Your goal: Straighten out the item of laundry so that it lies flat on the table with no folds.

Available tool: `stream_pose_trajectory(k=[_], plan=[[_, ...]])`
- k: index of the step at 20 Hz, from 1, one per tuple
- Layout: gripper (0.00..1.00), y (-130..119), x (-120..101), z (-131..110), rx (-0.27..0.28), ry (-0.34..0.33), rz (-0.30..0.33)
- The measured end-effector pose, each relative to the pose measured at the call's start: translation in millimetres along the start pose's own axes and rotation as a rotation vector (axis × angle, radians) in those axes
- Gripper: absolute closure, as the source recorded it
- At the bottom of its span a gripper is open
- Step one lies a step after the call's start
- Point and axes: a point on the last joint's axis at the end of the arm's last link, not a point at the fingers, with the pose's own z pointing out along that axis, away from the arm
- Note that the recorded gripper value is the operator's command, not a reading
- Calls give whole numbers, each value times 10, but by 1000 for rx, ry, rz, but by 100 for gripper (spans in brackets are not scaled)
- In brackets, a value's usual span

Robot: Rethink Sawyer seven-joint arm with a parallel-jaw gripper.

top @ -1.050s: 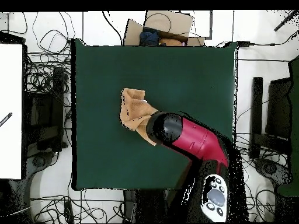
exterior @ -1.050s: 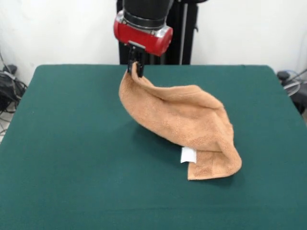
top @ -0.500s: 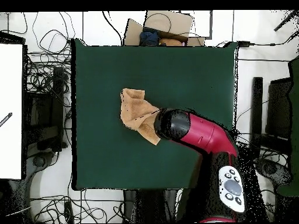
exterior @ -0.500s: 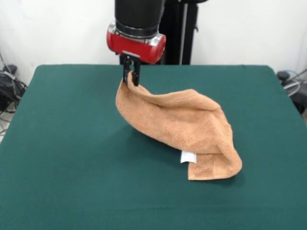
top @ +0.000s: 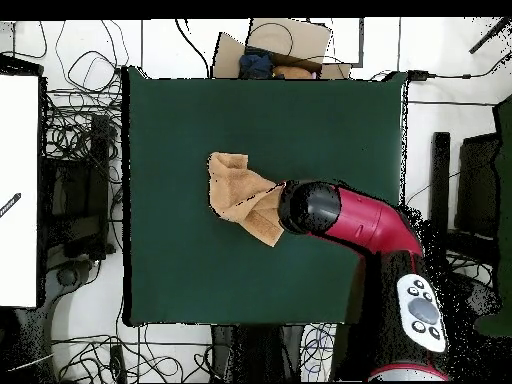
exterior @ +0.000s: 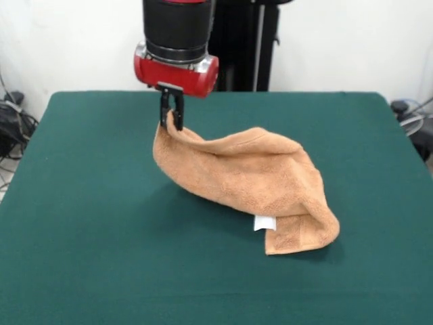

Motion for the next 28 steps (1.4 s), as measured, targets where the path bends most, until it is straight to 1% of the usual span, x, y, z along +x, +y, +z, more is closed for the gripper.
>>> stream_pose_trajectory(k=[8, 19, 22, 28], plan=[[100, -72, -142, -2, -17, 3, -24], [100, -205, -455, -44, -45, 4, -47], [100, -263, -566, -16, -49, 4, -53], [100, -312, -654, 39, -58, 4, -66]])
